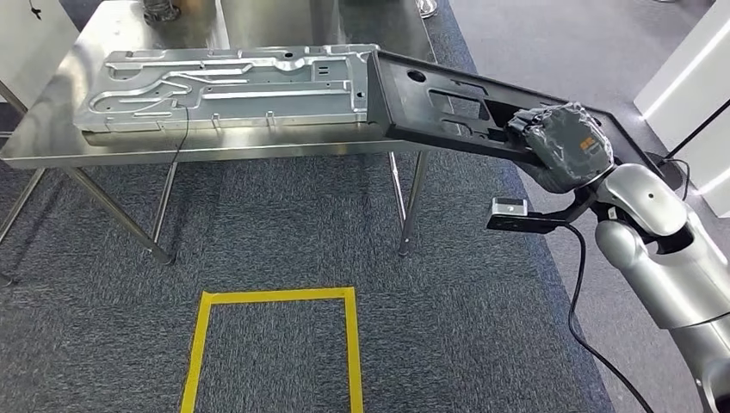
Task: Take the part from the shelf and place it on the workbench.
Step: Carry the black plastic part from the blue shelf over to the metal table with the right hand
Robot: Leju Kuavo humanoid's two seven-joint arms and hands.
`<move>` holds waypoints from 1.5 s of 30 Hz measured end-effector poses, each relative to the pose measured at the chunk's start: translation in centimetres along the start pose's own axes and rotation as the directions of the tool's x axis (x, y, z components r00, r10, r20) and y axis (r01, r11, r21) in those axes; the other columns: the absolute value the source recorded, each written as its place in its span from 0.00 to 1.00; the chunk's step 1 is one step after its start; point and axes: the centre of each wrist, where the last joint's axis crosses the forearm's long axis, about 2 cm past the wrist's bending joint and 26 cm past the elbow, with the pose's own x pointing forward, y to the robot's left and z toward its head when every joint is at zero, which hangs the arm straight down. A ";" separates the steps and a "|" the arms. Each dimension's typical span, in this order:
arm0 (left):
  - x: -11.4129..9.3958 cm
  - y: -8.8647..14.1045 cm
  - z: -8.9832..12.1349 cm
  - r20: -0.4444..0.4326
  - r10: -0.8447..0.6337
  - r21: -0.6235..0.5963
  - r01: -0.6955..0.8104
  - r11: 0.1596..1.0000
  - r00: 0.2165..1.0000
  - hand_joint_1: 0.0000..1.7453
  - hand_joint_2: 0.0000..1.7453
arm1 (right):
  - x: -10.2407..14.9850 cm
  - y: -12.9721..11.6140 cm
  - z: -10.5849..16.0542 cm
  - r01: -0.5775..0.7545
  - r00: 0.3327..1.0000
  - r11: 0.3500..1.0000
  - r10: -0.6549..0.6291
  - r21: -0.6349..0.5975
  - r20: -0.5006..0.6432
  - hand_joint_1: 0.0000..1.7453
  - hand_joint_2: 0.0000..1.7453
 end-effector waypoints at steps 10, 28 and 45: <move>0.1 -0.2 0.0 -0.001 -0.002 -0.005 0.002 1.000 1.000 0.00 1.00 | -0.2 0.2 1.2 -0.007 1.000 1.000 0.008 0.016 -0.008 0.89 1.00; 0.1 -0.1 0.0 -0.008 0.001 0.010 0.000 1.000 1.000 0.00 1.00 | -1.5 -1.7 -0.6 -0.019 1.000 1.000 0.019 -0.005 0.003 0.89 1.00; 0.5 -0.2 -0.1 0.009 0.002 0.012 -0.002 1.000 1.000 0.00 1.00 | -2.1 -1.6 -1.7 0.002 1.000 1.000 -0.002 0.002 0.000 0.89 1.00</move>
